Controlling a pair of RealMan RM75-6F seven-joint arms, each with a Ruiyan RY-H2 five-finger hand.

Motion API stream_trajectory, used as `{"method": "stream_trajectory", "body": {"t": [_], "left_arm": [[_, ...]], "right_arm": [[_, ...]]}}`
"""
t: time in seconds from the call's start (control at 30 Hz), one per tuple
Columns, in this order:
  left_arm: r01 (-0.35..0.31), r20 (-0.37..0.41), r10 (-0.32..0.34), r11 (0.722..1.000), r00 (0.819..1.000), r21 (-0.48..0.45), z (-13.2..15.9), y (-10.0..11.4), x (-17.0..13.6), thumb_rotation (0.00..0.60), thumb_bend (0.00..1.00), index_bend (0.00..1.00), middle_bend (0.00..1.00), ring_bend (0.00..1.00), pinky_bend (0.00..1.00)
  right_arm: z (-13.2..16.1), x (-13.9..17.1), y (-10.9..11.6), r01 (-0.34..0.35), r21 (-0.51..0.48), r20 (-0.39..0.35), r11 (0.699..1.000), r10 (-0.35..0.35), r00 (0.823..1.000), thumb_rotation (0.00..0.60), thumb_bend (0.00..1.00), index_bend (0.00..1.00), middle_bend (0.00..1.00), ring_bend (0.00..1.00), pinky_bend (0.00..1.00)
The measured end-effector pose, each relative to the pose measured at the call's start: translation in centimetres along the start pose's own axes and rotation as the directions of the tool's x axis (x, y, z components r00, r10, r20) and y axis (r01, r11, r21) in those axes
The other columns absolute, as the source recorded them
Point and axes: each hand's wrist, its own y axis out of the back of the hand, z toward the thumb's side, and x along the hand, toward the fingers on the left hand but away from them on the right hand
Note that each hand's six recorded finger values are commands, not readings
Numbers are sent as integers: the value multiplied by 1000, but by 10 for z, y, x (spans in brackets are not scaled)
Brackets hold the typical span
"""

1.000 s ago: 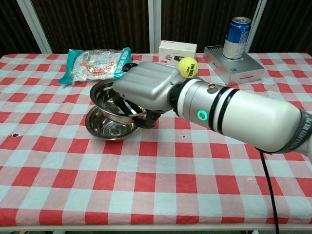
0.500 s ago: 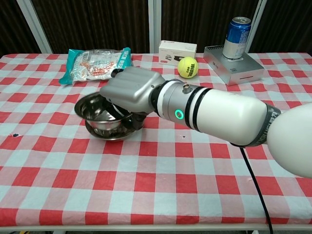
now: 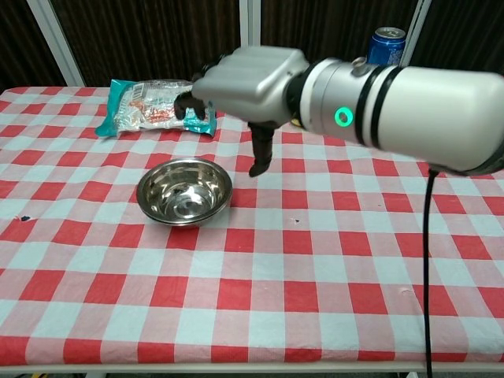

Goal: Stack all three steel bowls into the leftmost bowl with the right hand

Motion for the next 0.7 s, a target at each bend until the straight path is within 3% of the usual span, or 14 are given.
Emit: {"method": "stream_trajectory", "body": {"t": [0.17, 0.33, 0.53, 0.7], "left_arm": [[-6, 5, 6, 1000, 1000, -5, 1, 4, -7, 600, 82, 189, 192, 147, 254], [-10, 32, 10, 1000, 999, 0, 9, 7, -8, 600, 82, 189, 192, 147, 254], [-30, 66, 31, 1000, 997, -6, 20, 8, -7, 600, 82, 189, 192, 147, 254], [-48, 80, 48, 999, 996, -8, 25, 12, -6, 600, 83, 190, 192, 147, 253]], "right_arm": [[-50, 44, 23, 45, -10, 126, 999, -44, 991, 600, 0, 157, 220, 0, 0], [-105, 106, 19, 74, -26, 296, 997, -63, 953, 600, 0, 156, 219, 0, 0], [-144, 187, -20, 85, -102, 462, 991, -28, 887, 600, 0, 103, 149, 0, 0], [-167, 256, -61, 121, -200, 588, 972, 21, 809, 600, 0, 70, 120, 0, 0]]}}
